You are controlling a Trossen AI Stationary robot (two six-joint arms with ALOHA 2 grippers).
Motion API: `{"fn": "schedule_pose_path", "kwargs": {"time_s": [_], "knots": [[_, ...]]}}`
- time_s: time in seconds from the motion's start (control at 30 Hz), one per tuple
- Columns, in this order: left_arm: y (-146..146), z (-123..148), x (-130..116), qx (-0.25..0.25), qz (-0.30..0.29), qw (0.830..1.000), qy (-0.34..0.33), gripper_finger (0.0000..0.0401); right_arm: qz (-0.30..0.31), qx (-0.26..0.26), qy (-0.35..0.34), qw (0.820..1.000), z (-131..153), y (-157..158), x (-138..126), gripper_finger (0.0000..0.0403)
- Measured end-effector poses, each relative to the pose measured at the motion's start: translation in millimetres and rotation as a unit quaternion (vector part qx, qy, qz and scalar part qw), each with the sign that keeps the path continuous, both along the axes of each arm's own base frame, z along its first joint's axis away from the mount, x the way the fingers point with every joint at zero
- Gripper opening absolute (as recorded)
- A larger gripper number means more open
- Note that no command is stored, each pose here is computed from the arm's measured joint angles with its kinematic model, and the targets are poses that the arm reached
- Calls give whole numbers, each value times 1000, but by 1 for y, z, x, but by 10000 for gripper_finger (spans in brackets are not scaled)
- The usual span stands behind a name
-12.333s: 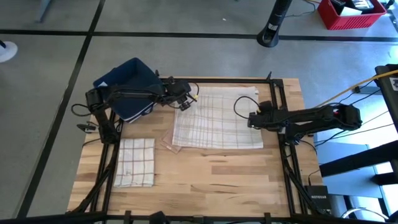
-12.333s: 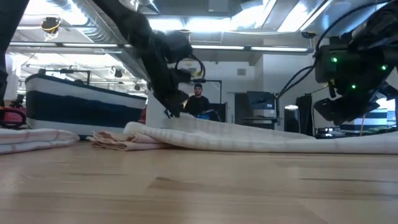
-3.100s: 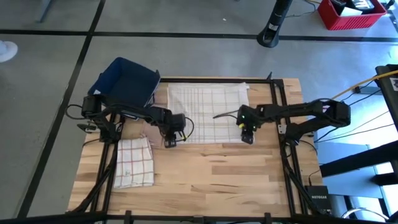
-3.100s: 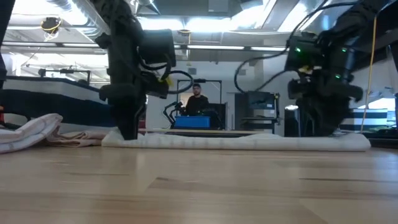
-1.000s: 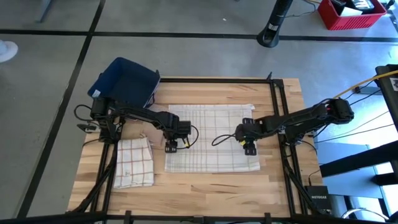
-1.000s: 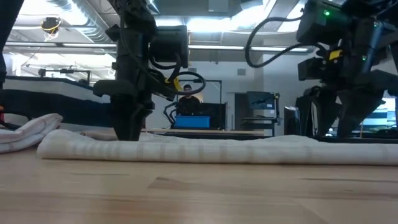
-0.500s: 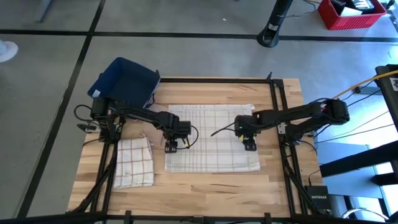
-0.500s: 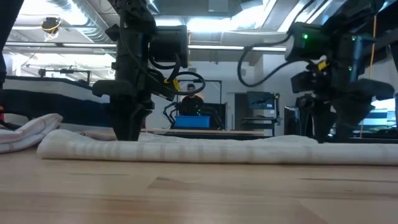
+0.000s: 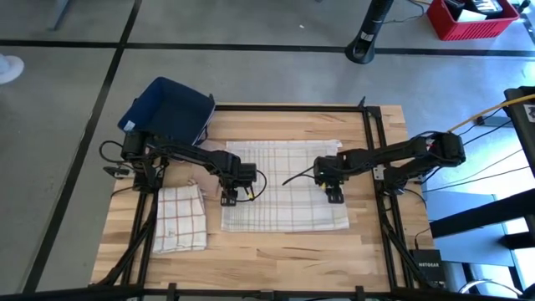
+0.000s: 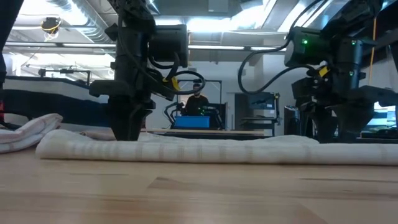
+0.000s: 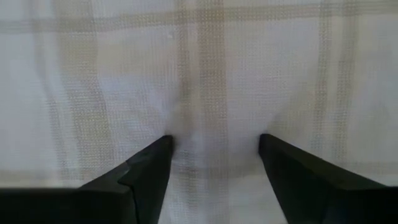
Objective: Fold towel
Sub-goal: Fold the right white patterned towel
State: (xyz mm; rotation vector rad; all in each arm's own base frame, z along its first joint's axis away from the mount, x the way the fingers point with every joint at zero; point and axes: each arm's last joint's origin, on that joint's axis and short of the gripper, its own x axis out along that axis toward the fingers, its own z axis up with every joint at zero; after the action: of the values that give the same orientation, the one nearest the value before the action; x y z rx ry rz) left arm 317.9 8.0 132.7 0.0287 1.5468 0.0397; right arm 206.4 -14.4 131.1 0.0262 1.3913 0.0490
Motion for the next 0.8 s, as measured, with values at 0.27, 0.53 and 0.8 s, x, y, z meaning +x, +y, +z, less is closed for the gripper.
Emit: {"fn": "schedule_pose_path", "kwargs": {"time_s": [0.27, 0.53, 0.8], "knots": [[0, 0, 0, 4, 16, 1000, 2, 109, 0, 6, 13, 1000, -8, 0, 5, 130], [1, 0, -2, 11, 38, 999, 9, 21, 1, 14, 15, 1000, -8, 0, 4, 26], [1, 0, -1, 11, 33, 999, 4, 27, 1, 13, 17, 1000, -9, 0, 4, 40]]}}
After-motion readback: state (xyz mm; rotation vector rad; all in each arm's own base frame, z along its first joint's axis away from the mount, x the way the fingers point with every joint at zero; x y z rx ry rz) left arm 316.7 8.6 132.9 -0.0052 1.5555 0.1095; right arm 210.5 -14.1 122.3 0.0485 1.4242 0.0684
